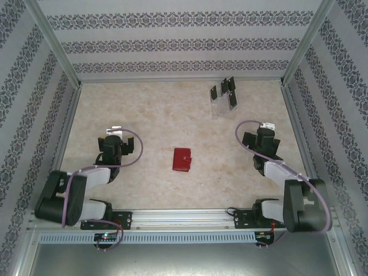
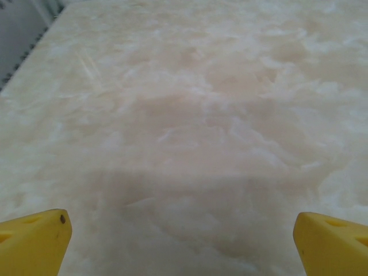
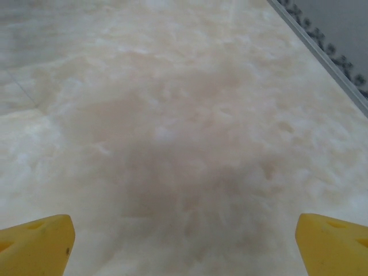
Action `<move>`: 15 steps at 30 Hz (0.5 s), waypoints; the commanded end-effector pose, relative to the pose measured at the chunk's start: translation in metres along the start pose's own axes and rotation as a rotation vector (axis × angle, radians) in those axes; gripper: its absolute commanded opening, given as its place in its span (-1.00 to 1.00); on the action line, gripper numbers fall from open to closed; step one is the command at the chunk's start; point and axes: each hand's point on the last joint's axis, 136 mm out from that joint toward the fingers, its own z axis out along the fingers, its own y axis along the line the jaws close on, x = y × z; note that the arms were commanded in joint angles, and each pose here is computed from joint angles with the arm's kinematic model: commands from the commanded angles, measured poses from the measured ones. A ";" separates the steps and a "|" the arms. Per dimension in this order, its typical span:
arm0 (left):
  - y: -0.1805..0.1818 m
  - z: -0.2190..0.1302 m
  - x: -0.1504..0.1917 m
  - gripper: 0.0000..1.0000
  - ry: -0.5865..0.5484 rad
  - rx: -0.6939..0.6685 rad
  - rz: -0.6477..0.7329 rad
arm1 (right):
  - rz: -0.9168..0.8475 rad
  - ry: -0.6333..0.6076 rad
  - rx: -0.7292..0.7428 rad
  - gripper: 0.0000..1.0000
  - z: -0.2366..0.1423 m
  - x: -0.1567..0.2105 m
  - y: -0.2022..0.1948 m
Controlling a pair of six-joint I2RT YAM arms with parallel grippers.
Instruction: Put the credit cards into the card holder
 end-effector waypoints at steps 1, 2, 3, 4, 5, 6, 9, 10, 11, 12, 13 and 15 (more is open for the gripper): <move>-0.010 0.014 -0.046 1.00 -0.190 0.066 0.015 | -0.036 -0.222 -0.134 0.96 0.002 -0.054 0.028; -0.006 0.018 -0.048 1.00 -0.206 0.057 -0.004 | -0.041 -0.246 -0.162 0.96 0.004 -0.055 0.033; 0.002 0.021 -0.043 1.00 -0.174 0.034 -0.043 | -0.045 -0.276 -0.182 0.96 0.006 -0.051 0.037; 0.002 0.023 -0.040 1.00 -0.167 0.051 -0.055 | -0.049 -0.283 -0.187 0.96 0.010 -0.041 0.037; -0.003 0.026 -0.033 1.00 -0.164 0.091 -0.050 | -0.040 -0.343 -0.187 0.96 0.009 -0.038 0.037; -0.006 0.026 -0.038 0.99 -0.219 0.106 -0.033 | -0.036 -0.355 -0.191 0.96 0.012 -0.038 0.038; 0.001 0.036 -0.034 1.00 -0.134 0.110 -0.083 | -0.039 -0.270 -0.191 0.96 0.021 -0.042 0.040; 0.004 0.037 -0.035 1.00 -0.146 0.122 -0.099 | -0.034 -0.302 -0.191 0.96 0.020 -0.044 0.040; 0.003 0.037 -0.032 1.00 -0.118 0.122 -0.099 | -0.041 -0.292 -0.180 0.96 0.020 -0.043 0.039; 0.003 0.037 -0.032 1.00 -0.120 0.122 -0.099 | -0.057 -0.260 -0.157 0.97 0.021 -0.040 0.038; 0.004 0.037 -0.034 1.00 -0.140 0.121 -0.096 | -0.071 -0.269 -0.128 0.97 0.019 -0.041 0.039; 0.003 0.037 -0.032 1.00 -0.122 0.122 -0.099 | -0.076 -0.298 -0.110 0.96 0.017 -0.043 0.040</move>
